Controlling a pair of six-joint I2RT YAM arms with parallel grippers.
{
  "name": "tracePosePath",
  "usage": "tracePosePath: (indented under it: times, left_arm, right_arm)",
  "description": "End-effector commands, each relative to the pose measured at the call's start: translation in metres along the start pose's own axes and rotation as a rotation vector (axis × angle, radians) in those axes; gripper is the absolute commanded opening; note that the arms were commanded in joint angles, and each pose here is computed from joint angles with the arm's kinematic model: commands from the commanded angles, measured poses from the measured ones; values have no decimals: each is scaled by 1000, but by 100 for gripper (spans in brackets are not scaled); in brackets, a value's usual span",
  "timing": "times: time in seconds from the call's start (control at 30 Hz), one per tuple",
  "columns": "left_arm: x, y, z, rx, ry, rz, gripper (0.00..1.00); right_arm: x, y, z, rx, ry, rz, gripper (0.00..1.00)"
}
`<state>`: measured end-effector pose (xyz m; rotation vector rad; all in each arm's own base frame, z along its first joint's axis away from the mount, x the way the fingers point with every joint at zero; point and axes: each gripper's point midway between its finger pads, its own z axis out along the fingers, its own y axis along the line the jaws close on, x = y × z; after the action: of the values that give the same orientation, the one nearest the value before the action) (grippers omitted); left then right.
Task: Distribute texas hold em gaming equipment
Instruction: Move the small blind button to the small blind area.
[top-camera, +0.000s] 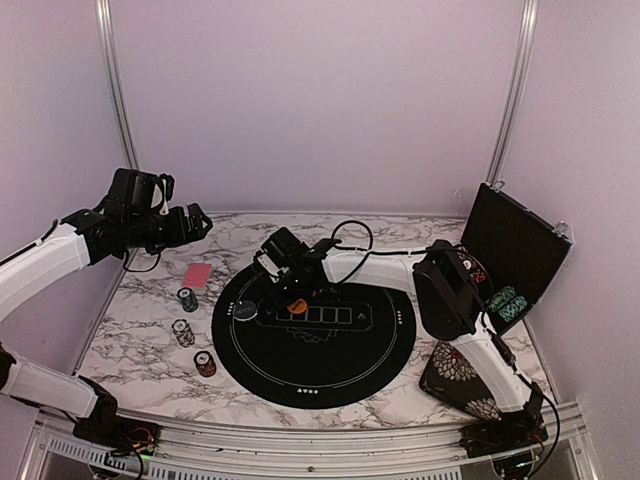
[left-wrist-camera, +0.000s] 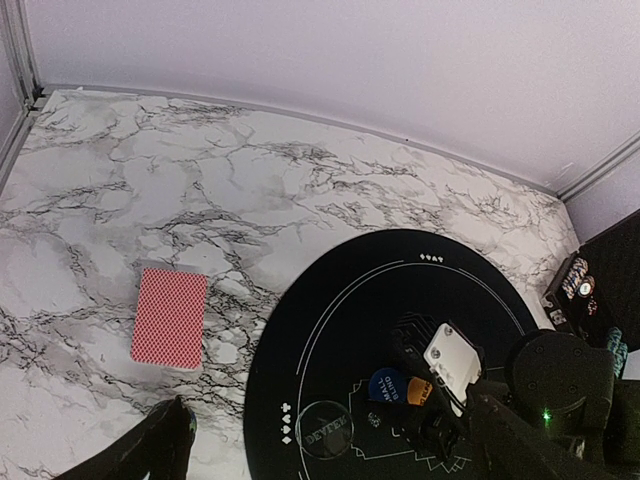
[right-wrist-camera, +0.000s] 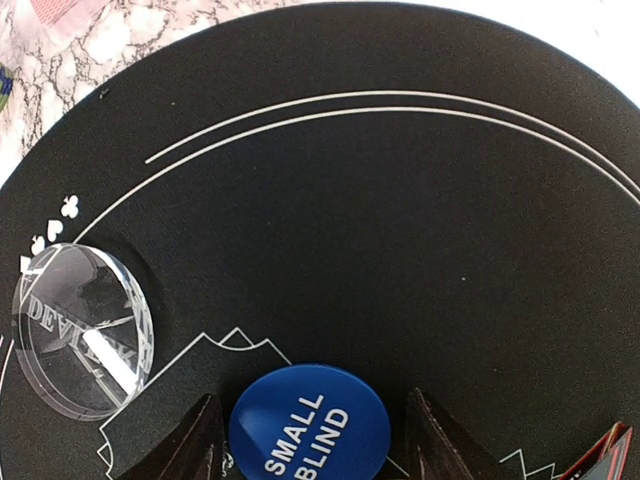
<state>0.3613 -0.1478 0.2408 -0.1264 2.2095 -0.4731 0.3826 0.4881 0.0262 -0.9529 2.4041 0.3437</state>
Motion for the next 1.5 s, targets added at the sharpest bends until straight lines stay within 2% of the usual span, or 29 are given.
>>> tracePosePath:
  times: [0.0, 0.57, 0.87, 1.47]
  left_arm:
    - [-2, 3, -2, -14, 2, -7, 99]
    - [-4, 2, -1, -15, 1, -7, 99]
    - [-6, 0, -1, -11, -1, -7, 99]
    - [-4, 2, 1, -20, 9, -4, 99]
  right_arm:
    - [27, -16, 2, 40, 84, 63, 59]
    - [36, -28, 5, 156, 120, 45, 58]
    - [22, -68, 15, 241, 93, 85, 56]
    - [31, -167, 11, 364, 83, 281, 56]
